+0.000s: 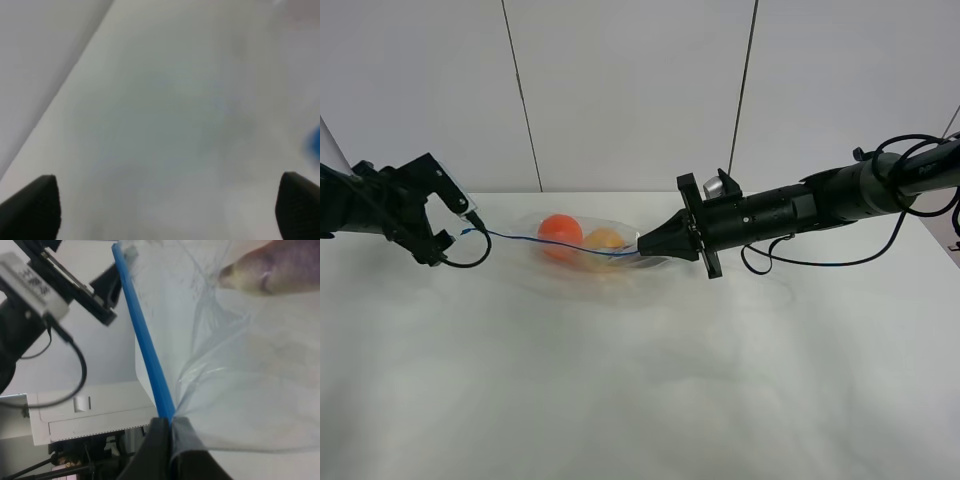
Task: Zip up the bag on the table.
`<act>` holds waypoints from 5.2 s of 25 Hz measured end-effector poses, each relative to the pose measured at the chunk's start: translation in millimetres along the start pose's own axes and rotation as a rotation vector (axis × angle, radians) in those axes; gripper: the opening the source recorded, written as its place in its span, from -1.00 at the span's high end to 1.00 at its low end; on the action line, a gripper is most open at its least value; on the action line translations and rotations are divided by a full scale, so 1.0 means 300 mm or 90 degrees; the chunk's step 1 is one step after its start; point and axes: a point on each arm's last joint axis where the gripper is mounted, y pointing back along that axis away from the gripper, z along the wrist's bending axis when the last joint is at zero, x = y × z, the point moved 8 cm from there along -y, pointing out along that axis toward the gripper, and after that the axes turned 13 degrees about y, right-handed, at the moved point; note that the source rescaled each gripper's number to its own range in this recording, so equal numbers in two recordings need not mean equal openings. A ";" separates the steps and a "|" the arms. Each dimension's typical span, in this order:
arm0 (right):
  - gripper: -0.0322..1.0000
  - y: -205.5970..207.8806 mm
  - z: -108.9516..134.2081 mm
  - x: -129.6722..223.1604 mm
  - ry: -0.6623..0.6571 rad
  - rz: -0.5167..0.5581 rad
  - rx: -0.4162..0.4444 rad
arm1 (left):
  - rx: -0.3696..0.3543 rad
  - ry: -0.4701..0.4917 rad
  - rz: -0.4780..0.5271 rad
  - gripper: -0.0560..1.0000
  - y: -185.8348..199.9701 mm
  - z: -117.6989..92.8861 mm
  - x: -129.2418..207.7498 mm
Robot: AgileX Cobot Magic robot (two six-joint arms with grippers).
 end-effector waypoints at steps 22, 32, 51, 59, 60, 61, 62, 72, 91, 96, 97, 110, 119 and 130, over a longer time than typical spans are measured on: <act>0.94 0.000 0.004 0.001 -0.003 0.001 -0.004 | 0.139 0.565 -0.120 -1.00 0.081 0.150 -0.158; 0.94 0.000 0.008 -0.005 -0.009 -0.006 -0.009 | 0.430 0.680 0.006 -1.00 0.216 0.147 -0.132; 0.94 0.000 0.009 -0.005 -0.011 -0.006 -0.010 | 0.295 0.536 0.397 -1.00 0.325 0.028 -0.041; 0.94 0.000 0.010 -0.007 -0.013 -0.008 -0.011 | 0.274 0.567 0.379 -1.00 0.461 0.032 -0.024; 0.94 0.000 0.010 -0.008 -0.014 -0.009 -0.012 | 0.272 0.567 0.374 -1.00 0.501 0.022 -0.010; 0.94 0.000 0.011 -0.009 -0.014 -0.010 -0.012 | 0.270 0.567 0.370 -1.00 0.542 0.009 0.010; 0.94 0.000 0.011 -0.009 -0.014 -0.010 -0.012 | 0.269 0.567 0.365 -1.00 0.579 -0.003 0.028; 0.94 0.000 0.012 -0.011 -0.015 -0.012 -0.013 | 0.197 0.538 0.308 -1.00 0.889 -0.179 0.342; 0.94 0.001 0.017 -0.020 -0.021 -0.023 -0.019 | 0.127 0.543 0.011 -1.00 1.094 -0.223 0.401; 0.94 0.001 0.017 -0.021 -0.021 -0.023 -0.020 | 0.151 0.506 -0.074 -1.00 1.152 -0.240 0.398; 0.94 0.001 0.017 -0.021 -0.021 -0.023 -0.020 | 0.153 0.501 -0.089 -1.00 1.162 -0.242 0.399; -0.75 0.008 0.004 -0.018 -0.034 -0.003 0.002 | 0.148 0.495 -0.182 -1.00 1.220 -0.255 0.423; -0.98 0.226 -0.103 -0.118 0.081 0.185 0.364 | 0.148 0.495 -0.182 -1.00 1.220 -0.255 0.423; -0.98 0.570 -0.110 -0.329 0.157 0.142 0.726 | 0.148 0.495 -0.182 -1.00 1.220 -0.255 0.423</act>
